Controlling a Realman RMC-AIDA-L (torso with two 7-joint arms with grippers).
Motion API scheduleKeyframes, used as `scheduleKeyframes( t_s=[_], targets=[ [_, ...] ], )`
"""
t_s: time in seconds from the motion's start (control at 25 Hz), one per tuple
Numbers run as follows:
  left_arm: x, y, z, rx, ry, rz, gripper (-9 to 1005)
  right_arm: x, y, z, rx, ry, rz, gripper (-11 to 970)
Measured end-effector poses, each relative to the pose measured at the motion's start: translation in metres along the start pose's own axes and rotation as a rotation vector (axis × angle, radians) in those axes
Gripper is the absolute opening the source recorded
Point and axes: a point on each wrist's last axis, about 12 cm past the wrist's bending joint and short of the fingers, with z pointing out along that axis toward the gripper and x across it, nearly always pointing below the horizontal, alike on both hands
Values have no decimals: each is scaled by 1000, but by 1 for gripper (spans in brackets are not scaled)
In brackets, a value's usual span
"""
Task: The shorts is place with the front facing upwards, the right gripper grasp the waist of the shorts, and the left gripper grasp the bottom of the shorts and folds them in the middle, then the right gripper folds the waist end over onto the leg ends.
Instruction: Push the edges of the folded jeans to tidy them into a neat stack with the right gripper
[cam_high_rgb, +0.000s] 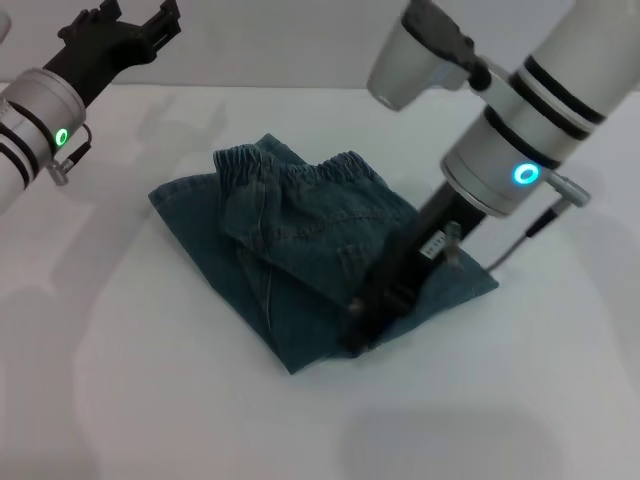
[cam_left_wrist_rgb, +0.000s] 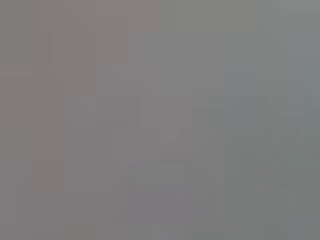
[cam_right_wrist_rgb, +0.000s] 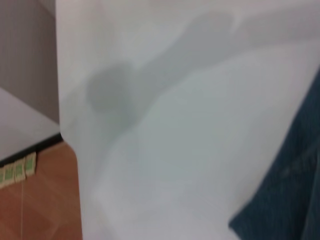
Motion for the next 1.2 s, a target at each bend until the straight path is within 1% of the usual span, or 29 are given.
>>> scheduleKeyframes(
  t_s=[0.12, 0.28, 0.68, 0.84, 1.04, 1.2],
  targets=[
    [-1, -2, 2, 5, -1, 1, 827, 11, -3, 3, -7, 41, 38, 566],
    [-1, -2, 2, 5, 0, 0, 827, 16, -5, 5, -2, 44, 55, 567],
    [2, -4, 2, 6, 9, -5, 827, 15, -9, 12, 33, 18, 63, 566],
    [2, -4, 2, 7, 8, -5, 827, 19, -11, 15, 37, 18, 77, 567],
    [3, -3, 1, 6, 5, -8, 827, 26, -18, 17, 94, 53, 111, 566],
    [3, -3, 1, 6, 5, -11, 827, 27, -22, 14, 126, 37, 125, 566]
  ],
)
